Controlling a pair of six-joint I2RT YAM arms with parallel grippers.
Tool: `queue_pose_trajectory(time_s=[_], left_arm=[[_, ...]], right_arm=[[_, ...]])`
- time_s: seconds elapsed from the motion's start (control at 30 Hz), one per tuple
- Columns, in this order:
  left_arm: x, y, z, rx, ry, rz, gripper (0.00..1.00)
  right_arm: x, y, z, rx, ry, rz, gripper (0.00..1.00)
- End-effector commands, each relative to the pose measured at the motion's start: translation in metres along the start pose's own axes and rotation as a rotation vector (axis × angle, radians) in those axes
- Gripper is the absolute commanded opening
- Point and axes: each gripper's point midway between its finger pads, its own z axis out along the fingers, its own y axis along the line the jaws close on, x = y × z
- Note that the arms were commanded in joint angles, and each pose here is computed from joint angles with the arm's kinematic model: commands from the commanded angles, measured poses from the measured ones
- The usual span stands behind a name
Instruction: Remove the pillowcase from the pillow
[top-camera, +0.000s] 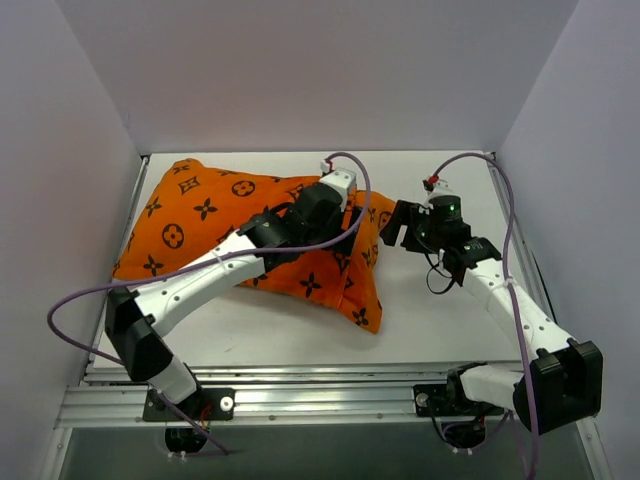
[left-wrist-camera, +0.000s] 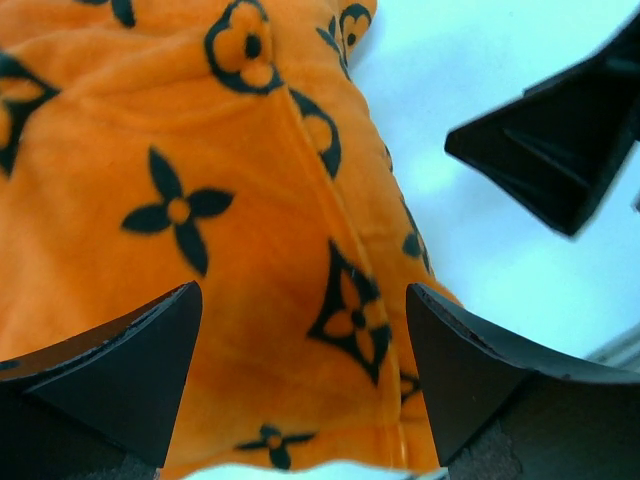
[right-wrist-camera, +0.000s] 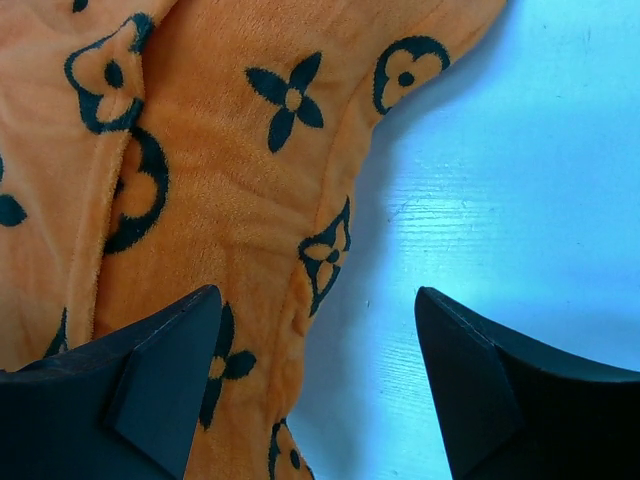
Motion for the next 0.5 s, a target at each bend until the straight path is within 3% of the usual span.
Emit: queue_pose_trajectory(time_s=[0.0, 0.13, 0.33, 0.47], left_arm=[[-0.029, -0.007, 0.008, -0.056, -0.055, 0.055, 0.91], [-0.028, -0.019, 0.033, -0.075, -0.050, 0.103, 0.91], [-0.014, 0.009, 0.050, -0.254, 0.009, 0.169, 0.91], [-0.013, 0.022, 0.046, -0.303, -0.004, 0.190, 0.84]], right_arm=[[-0.014, 0.007, -0.012, -0.057, -0.059, 0.015, 0.74], [-0.010, 0.014, -0.010, -0.110, -0.055, 0.036, 0.78], [-0.002, 0.024, -0.002, -0.188, -0.037, 0.056, 0.78], [0.002, 0.041, 0.001, -0.282, -0.035, 0.052, 0.79]])
